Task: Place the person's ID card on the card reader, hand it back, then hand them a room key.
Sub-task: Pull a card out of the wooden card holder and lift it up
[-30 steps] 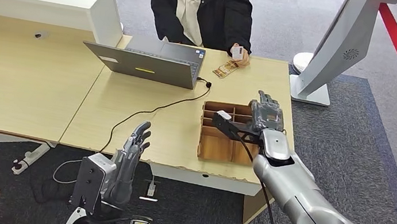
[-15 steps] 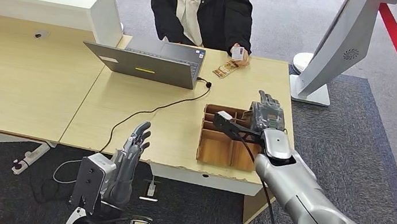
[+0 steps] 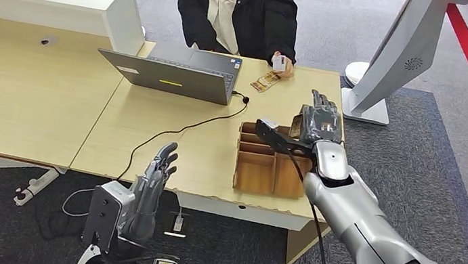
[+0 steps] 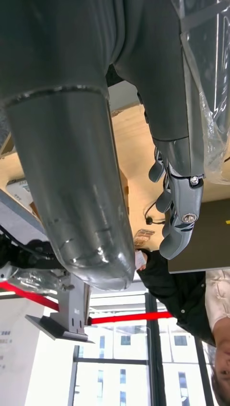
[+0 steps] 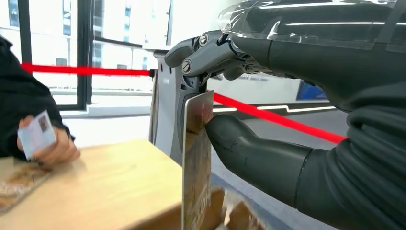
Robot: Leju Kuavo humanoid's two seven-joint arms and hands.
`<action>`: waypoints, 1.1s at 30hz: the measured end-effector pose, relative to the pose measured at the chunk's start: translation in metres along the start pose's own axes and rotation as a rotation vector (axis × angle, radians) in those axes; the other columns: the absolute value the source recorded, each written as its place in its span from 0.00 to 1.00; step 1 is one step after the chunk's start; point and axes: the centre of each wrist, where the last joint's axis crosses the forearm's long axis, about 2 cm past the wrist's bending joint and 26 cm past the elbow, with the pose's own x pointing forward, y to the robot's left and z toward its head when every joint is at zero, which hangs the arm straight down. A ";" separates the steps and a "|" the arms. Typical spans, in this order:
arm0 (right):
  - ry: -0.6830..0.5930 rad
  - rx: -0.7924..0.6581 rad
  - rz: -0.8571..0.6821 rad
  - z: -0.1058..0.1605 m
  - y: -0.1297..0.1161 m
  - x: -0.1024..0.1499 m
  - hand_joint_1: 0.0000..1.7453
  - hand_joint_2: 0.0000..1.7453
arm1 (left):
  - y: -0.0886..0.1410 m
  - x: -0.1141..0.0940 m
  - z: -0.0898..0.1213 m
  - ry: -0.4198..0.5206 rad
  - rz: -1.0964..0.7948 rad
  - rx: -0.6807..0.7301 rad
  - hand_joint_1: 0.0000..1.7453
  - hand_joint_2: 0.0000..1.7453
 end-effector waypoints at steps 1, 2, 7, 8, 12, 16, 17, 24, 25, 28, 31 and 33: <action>0.003 -0.017 -0.001 -0.003 -0.006 -0.001 1.00 1.00 | 0.000 0.000 0.000 -0.002 0.001 -0.003 0.00 0.00; 0.005 -0.034 -0.001 -0.006 -0.013 -0.002 1.00 1.00 | 0.000 0.000 0.000 -0.004 0.001 -0.006 0.00 0.00; 0.010 -0.111 0.007 -0.019 -0.045 -0.004 1.00 1.00 | -0.001 0.000 -0.002 -0.012 0.006 -0.025 0.00 0.00; 0.012 -0.121 0.008 -0.020 -0.050 -0.004 1.00 1.00 | -0.001 0.001 -0.002 -0.015 0.007 -0.028 0.00 0.00; 0.015 -0.148 0.010 -0.024 -0.063 -0.005 1.00 1.00 | -0.002 0.002 -0.004 -0.025 0.011 -0.036 0.00 0.00; 0.011 -0.167 0.007 -0.025 -0.070 -0.006 1.00 1.00 | -0.002 0.002 -0.004 -0.027 0.013 -0.036 0.00 0.00; 0.010 -0.170 0.007 -0.026 -0.071 -0.006 1.00 1.00 | -0.002 0.002 -0.004 -0.027 0.013 -0.036 0.00 0.00; 0.011 -0.180 -0.006 -0.026 -0.074 -0.007 1.00 1.00 | -0.003 0.002 -0.005 -0.028 0.013 -0.037 0.00 0.00; 0.011 -0.181 -0.007 -0.026 -0.074 -0.007 1.00 1.00 | -0.003 0.002 -0.005 -0.028 0.013 -0.036 0.00 0.00; 0.010 -0.182 -0.009 -0.026 -0.073 -0.007 1.00 1.00 | -0.003 0.002 -0.005 -0.028 0.012 -0.036 0.00 0.00; 0.007 -0.179 -0.008 -0.025 -0.072 -0.006 1.00 1.00 | -0.003 0.002 -0.005 -0.028 0.010 -0.036 0.00 0.00; 0.003 -0.178 -0.004 -0.024 -0.071 -0.004 1.00 1.00 | -0.003 0.002 -0.005 -0.028 0.007 -0.036 0.00 0.00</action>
